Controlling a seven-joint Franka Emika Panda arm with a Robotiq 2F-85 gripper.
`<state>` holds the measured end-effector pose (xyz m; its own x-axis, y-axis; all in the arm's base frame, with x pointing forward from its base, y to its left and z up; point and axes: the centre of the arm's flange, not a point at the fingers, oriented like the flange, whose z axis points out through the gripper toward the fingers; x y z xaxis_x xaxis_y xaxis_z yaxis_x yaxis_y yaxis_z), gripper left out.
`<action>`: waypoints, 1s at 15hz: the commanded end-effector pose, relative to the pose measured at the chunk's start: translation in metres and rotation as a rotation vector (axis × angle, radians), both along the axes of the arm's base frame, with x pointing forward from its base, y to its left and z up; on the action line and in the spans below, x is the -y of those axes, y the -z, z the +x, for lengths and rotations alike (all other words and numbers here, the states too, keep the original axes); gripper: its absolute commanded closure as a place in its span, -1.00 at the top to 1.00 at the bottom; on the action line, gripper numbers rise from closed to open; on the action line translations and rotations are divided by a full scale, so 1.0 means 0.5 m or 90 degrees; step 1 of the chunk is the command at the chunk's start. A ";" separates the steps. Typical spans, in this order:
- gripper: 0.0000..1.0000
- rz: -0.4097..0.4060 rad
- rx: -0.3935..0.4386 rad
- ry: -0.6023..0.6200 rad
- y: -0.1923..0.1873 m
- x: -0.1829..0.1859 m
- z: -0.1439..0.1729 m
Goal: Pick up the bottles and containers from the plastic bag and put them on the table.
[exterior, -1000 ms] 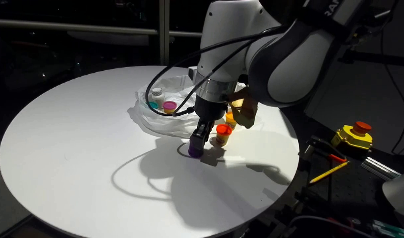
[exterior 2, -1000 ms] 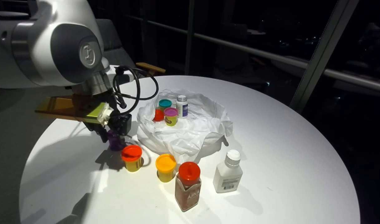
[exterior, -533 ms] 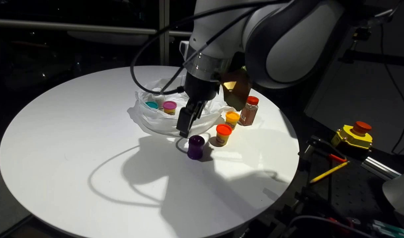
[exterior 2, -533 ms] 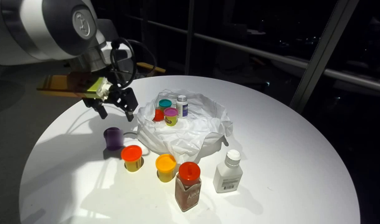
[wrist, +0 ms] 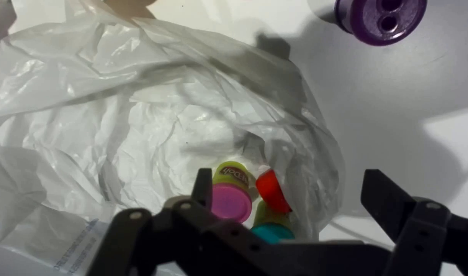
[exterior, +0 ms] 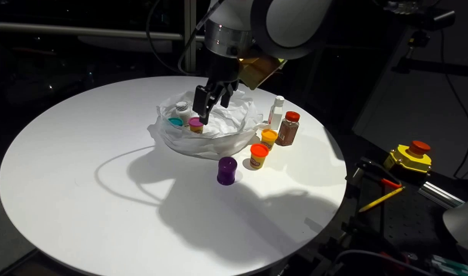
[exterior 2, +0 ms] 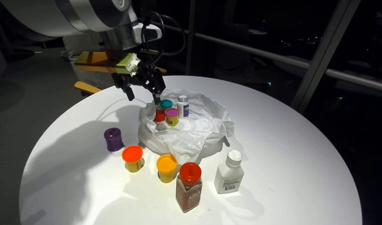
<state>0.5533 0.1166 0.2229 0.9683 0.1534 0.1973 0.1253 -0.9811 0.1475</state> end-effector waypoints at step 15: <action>1.00 0.066 0.000 0.108 0.124 0.104 0.208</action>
